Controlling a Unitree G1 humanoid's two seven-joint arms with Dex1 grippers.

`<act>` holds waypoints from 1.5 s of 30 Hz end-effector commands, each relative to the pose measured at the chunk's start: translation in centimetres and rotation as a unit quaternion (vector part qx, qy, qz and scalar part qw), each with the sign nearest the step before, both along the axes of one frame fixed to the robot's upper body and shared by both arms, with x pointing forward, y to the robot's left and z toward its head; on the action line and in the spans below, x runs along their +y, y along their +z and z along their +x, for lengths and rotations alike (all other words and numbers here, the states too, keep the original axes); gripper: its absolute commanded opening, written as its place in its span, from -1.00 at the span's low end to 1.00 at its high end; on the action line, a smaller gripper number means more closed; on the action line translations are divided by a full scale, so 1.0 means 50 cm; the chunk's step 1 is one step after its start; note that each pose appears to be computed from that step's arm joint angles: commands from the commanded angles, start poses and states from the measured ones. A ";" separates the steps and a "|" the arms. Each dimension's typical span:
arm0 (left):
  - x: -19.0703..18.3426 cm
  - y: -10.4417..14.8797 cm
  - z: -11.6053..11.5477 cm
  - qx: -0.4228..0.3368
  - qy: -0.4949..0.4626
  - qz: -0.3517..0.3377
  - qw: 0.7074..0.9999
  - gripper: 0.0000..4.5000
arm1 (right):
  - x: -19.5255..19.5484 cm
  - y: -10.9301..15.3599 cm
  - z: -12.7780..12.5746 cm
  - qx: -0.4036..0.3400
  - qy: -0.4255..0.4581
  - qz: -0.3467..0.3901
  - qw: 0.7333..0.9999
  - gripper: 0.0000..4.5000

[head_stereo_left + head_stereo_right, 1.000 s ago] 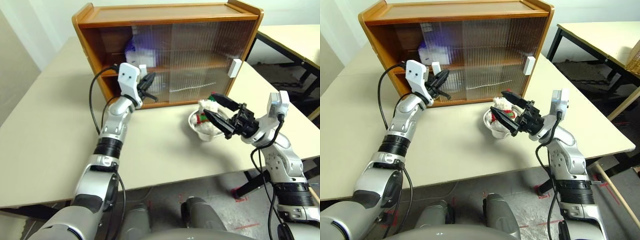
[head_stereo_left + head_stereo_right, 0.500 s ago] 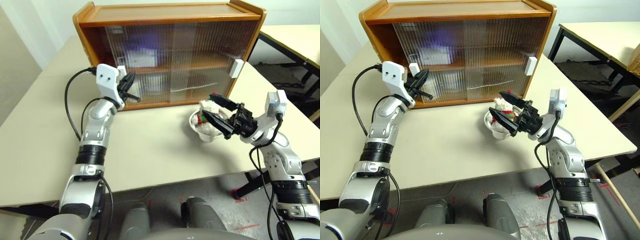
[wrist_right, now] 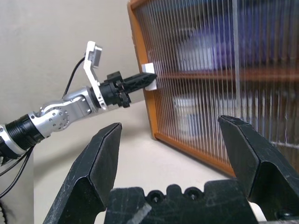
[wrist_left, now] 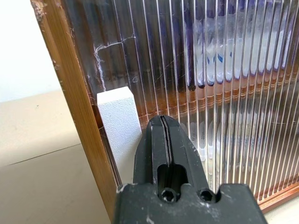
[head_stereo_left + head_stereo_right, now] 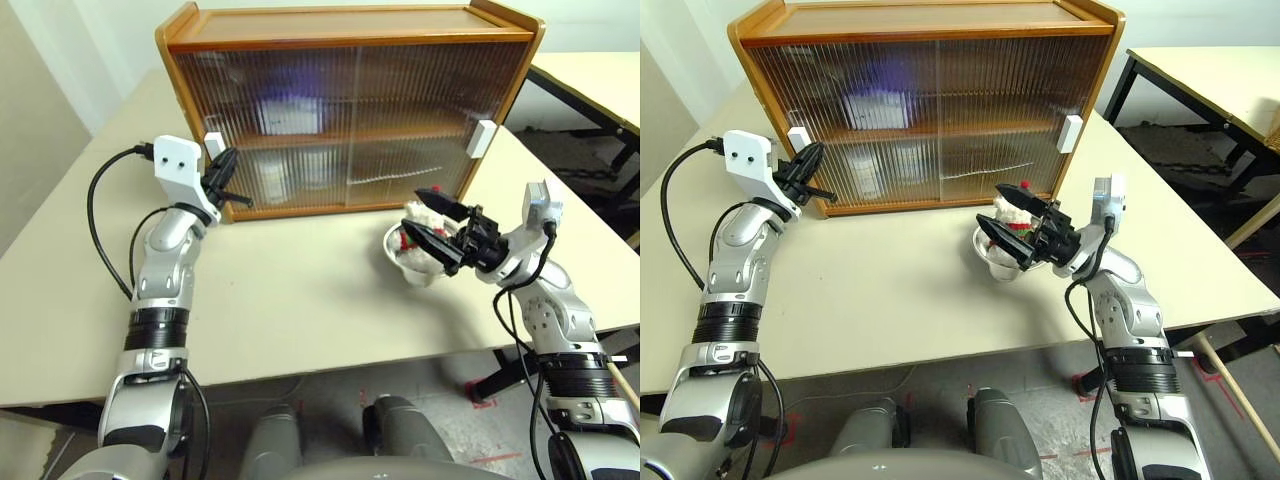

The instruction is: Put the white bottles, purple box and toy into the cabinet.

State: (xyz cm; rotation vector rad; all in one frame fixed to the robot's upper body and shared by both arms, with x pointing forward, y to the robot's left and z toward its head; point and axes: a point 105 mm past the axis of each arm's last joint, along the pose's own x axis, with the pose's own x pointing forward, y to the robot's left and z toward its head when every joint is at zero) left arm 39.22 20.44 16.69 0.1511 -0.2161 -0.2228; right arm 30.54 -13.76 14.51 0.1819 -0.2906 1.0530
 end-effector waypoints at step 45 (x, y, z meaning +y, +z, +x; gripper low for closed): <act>-0.071 -0.110 -0.246 0.071 -0.398 -0.008 0.914 1.00 | -0.301 0.063 0.193 0.041 -0.415 -0.007 0.909 -0.99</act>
